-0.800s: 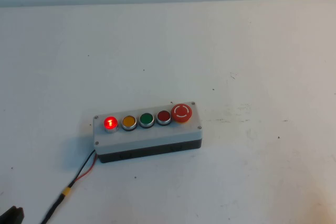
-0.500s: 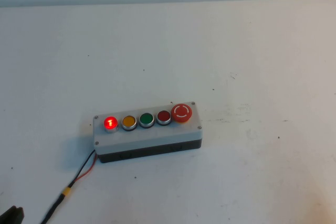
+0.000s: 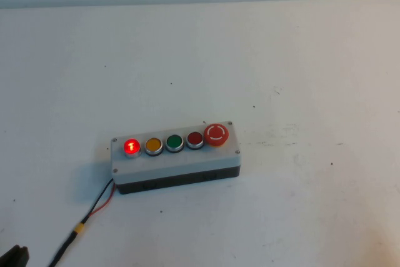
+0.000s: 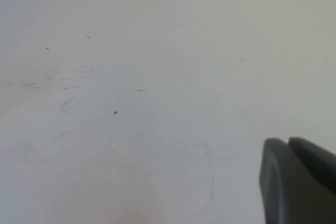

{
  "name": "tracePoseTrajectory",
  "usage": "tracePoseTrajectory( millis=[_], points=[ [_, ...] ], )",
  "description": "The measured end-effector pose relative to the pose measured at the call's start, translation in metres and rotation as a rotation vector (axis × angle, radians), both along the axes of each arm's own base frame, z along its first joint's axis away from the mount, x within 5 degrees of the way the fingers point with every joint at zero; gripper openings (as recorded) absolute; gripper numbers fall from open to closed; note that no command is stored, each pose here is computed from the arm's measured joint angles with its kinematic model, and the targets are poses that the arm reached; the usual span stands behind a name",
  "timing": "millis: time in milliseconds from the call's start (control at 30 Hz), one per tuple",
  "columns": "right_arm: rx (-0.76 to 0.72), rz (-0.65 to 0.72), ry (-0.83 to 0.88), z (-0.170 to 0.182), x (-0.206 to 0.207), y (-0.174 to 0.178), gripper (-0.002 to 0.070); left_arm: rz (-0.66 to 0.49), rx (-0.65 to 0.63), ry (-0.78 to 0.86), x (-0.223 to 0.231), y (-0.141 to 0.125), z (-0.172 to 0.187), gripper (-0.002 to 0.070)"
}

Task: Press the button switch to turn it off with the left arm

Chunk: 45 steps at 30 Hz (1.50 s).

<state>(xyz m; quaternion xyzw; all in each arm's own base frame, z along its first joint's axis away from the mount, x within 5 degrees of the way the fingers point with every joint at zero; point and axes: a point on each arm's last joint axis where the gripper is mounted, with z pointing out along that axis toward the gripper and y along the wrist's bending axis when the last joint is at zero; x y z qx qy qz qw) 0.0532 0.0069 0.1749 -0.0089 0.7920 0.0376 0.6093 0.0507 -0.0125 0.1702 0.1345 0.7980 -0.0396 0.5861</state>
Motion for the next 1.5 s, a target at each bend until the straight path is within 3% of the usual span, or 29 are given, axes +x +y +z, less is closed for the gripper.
tracePoseTrajectory(
  millis=[233, 433, 500, 700, 833, 1067, 1267, 1500],
  points=[
    [0.000, 0.000, 0.000, 0.000, 0.000, 0.000, -0.0016, -0.003, -0.166, -0.020, 0.000, -0.005, 0.005, -0.0002],
    [0.000, 0.000, 0.000, 0.000, 0.000, 0.000, -0.0016, 0.032, -0.636, -0.067, 0.002, -0.009, 0.022, -0.0002],
    [0.000, 0.000, 0.000, 0.000, 0.000, 0.000, -0.0016, 0.057, -0.723, -0.110, 0.003, -0.006, 0.027, -0.0002],
    [0.000, 0.000, 0.000, 0.000, 0.000, 0.000, -0.0016, 0.072, -0.797, -0.131, 0.003, -0.004, 0.034, -0.0002],
    [0.000, 0.000, 0.000, 0.000, 0.000, 0.000, -0.0016, 0.005, -0.719, -0.008, 0.006, -0.014, 0.063, -0.0002],
    [0.000, 0.000, 0.000, 0.000, 0.000, 0.000, -0.0016, -0.094, -0.352, 0.346, 0.041, -0.033, 0.131, -0.0002],
    [0.000, 0.000, 0.000, 0.000, 0.000, 0.000, -0.0016, -0.134, -0.078, 0.671, 0.097, -0.044, 0.148, -0.0002],
    [0.000, 0.000, 0.000, 0.000, 0.000, 0.000, -0.0016, -0.192, 0.059, 0.805, 0.166, -0.065, 0.144, -0.0002]
  ],
)
